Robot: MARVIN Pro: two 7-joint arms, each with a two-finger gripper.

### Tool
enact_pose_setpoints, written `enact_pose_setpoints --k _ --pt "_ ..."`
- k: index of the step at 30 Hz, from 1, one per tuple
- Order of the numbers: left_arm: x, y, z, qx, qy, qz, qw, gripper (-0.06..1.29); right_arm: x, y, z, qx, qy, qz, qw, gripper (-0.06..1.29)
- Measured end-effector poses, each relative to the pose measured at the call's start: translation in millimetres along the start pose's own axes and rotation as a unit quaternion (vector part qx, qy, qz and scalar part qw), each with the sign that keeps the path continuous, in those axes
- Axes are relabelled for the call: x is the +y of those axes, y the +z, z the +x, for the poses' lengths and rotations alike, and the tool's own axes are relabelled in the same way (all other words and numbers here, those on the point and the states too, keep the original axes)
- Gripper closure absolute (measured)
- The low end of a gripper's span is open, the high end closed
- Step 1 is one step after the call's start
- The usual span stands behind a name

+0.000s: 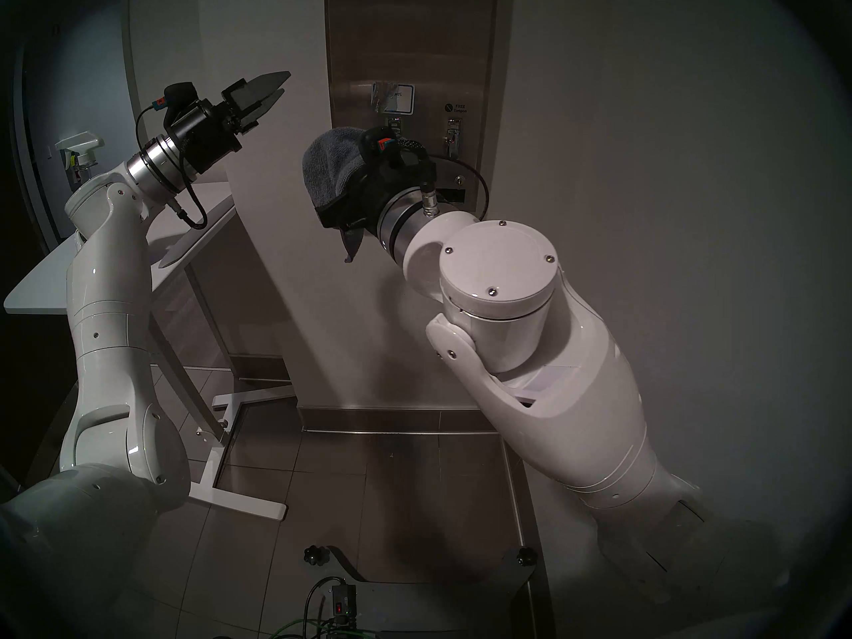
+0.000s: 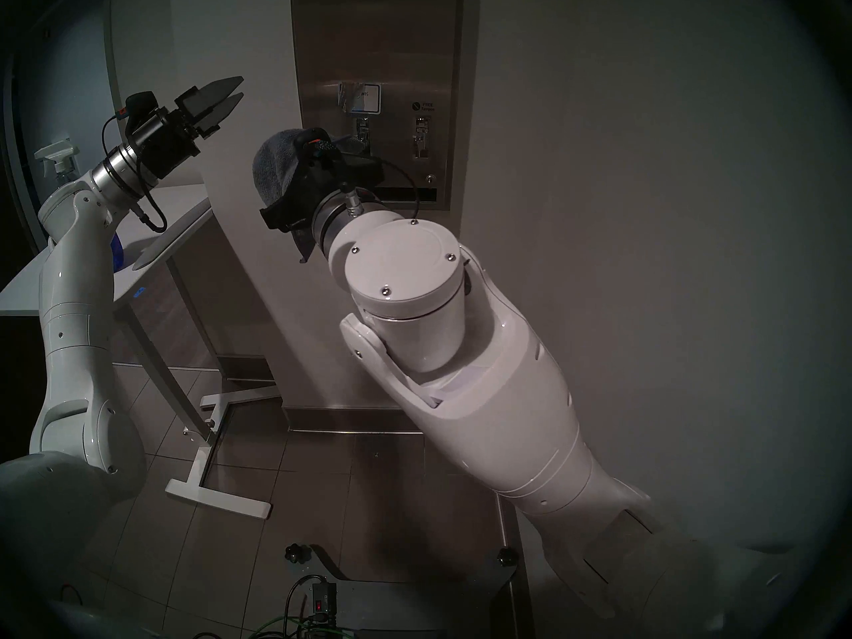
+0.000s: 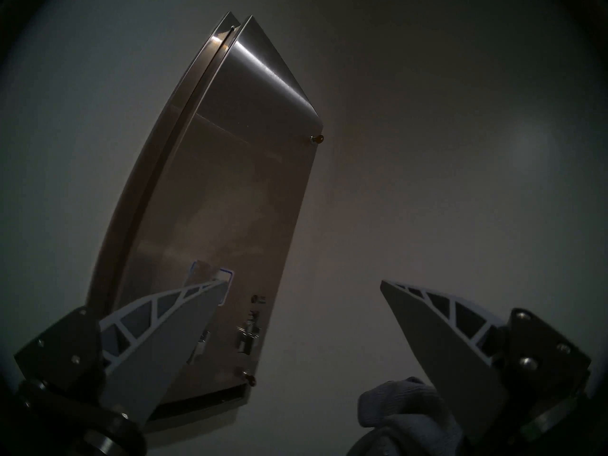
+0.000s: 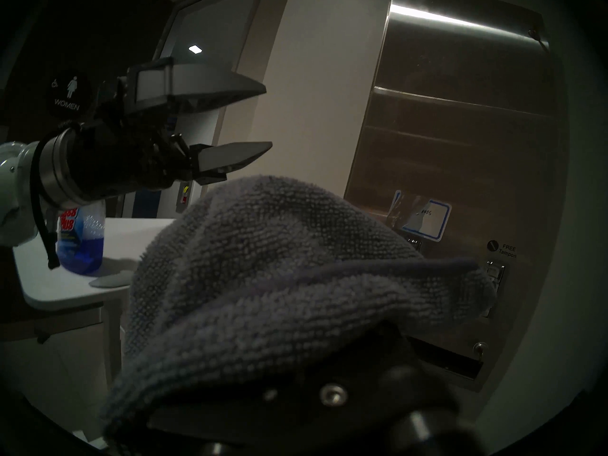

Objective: Pick up the cloth and wipe the surface

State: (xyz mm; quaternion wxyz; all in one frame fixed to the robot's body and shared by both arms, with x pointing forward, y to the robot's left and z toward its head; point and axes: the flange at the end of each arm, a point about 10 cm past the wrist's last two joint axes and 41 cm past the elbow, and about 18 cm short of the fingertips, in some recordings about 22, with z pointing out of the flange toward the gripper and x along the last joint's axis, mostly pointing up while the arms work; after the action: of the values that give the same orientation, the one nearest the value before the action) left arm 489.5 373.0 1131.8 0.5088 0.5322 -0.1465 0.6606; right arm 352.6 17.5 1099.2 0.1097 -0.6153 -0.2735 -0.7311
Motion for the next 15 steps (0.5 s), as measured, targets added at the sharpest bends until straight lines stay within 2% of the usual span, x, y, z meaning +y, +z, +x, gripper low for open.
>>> enact_pose_setpoints --k 3,7,10,15 --pt "-14.8 -0.1 -10.9 -0.019 -0.049 0.032 0.9981 -0.03 4 -1.8 -0.4 -0.016 -0.009 0.009 0.9998 1.27" --pt "-26.9 4.3 -27.7 -0.049 -0.101 0.058 0.9920 -0.03 9 -1.0 3.0 -0.030 -0.017 0.017 0.9993 1.27" --pt "-29.3 11.2 -38.7 -0.062 -0.128 0.056 0.9882 -0.03 12 0.6 9.1 -0.035 -0.023 0.023 0.9989 1.27" --pt "-25.1 20.1 -42.1 -0.063 -0.143 0.035 0.9871 -0.03 14 3.0 14.8 -0.041 -0.029 0.031 0.9983 1.27"
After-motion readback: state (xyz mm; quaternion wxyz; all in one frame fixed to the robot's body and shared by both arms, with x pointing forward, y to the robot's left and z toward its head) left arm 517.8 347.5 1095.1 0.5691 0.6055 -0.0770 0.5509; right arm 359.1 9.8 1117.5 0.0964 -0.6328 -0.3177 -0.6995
